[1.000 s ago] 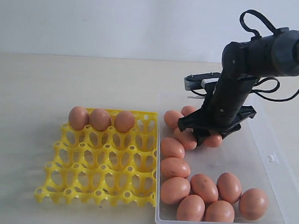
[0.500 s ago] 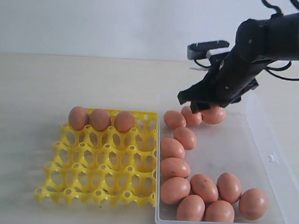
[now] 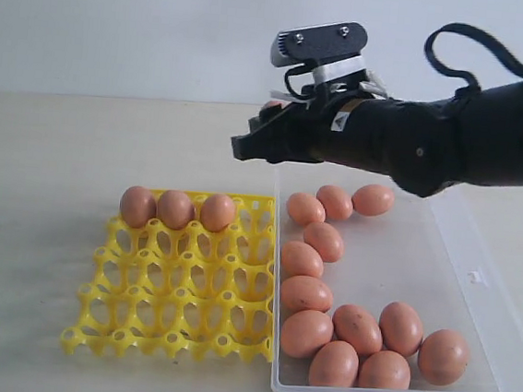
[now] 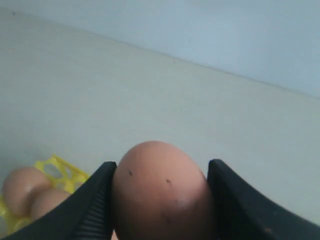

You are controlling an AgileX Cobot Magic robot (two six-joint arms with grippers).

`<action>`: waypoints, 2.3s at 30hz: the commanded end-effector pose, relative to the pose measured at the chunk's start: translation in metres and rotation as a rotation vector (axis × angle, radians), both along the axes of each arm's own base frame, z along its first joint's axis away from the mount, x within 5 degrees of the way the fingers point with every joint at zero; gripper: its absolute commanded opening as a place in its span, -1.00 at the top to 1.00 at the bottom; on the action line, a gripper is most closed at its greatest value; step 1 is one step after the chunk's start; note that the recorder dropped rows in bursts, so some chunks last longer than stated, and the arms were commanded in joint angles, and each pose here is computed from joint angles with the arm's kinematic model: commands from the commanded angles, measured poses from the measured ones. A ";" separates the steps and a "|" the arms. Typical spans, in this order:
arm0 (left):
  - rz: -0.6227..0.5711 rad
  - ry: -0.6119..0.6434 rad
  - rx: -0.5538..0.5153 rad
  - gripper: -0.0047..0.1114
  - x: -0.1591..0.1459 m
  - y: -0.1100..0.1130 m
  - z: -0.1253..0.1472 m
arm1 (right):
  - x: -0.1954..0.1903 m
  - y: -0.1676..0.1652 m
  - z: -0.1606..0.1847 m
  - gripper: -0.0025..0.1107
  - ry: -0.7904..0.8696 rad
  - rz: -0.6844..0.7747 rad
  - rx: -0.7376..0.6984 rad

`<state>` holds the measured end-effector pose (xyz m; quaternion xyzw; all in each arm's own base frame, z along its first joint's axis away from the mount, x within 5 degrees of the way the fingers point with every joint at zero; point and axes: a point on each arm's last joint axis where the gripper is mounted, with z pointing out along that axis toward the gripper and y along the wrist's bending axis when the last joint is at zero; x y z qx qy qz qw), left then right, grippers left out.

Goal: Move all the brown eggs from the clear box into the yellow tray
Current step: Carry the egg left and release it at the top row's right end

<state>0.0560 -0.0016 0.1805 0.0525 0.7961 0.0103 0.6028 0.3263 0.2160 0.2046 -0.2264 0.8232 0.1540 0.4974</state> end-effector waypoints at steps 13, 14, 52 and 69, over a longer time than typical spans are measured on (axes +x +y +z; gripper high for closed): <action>-0.007 -0.013 -0.008 0.92 0.000 -0.001 0.002 | 0.001 0.039 -0.056 0.96 -0.034 0.056 0.046; -0.007 -0.013 -0.008 0.92 0.000 -0.001 0.002 | 0.001 0.039 -0.056 0.96 -0.041 0.056 0.050; -0.007 -0.013 -0.008 0.92 0.000 -0.001 0.002 | 0.005 0.026 -0.094 0.92 0.099 0.016 -0.064; -0.007 -0.013 -0.008 0.92 0.000 -0.001 0.002 | 0.006 0.025 -0.082 -0.23 0.082 0.015 -0.049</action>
